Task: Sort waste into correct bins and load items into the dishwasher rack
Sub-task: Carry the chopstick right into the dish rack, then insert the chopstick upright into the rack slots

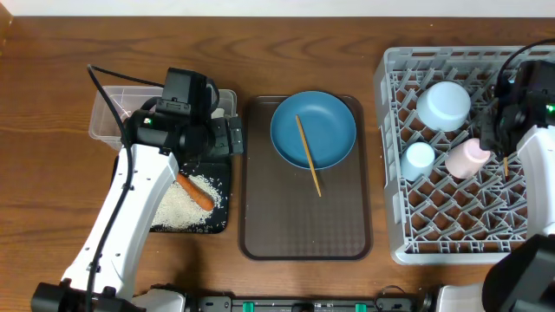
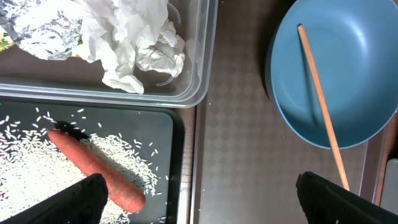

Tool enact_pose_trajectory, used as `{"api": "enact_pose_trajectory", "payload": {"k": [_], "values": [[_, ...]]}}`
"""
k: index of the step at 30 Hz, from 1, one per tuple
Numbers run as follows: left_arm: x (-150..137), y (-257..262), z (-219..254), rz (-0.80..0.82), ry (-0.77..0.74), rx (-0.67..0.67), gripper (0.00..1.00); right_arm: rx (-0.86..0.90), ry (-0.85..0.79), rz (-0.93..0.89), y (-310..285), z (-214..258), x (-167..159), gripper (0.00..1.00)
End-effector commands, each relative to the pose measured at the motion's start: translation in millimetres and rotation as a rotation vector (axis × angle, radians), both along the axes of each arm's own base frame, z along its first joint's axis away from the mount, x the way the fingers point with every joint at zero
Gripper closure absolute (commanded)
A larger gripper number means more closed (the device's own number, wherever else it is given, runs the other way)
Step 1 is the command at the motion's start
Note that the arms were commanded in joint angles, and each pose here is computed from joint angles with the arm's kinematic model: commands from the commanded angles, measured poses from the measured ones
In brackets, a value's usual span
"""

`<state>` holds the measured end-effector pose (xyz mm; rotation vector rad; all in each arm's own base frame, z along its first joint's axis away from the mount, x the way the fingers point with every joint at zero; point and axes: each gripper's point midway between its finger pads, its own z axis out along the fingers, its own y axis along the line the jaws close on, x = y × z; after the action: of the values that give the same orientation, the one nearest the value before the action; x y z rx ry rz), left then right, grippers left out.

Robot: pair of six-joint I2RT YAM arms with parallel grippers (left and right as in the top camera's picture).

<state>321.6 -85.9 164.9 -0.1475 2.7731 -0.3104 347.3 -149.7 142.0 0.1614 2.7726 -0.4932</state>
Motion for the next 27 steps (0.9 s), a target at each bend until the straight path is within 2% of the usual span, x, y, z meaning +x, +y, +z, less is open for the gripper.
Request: {"api": "enact_pose_trajectory", "payload": {"k": [1,15,22,27], "values": [[-1.4,3.8,-4.4,0.004,0.011,0.016,0.0,-0.004,0.01,-0.012,-10.3,-1.5,-1.5,0.99],[-1.3,3.8,-4.4,0.004,0.011,0.016,0.0,0.057,-0.033,-0.032,-19.4,-2.9,0.0,0.99],[-1.4,3.8,-4.4,0.003,0.011,0.016,0.0,0.109,-0.03,0.121,-6.0,-5.1,6.0,0.99],[-1.4,3.8,-4.4,0.003,0.011,0.016,0.0,0.1,-0.038,0.114,-13.7,-5.2,6.9,0.99]]}}
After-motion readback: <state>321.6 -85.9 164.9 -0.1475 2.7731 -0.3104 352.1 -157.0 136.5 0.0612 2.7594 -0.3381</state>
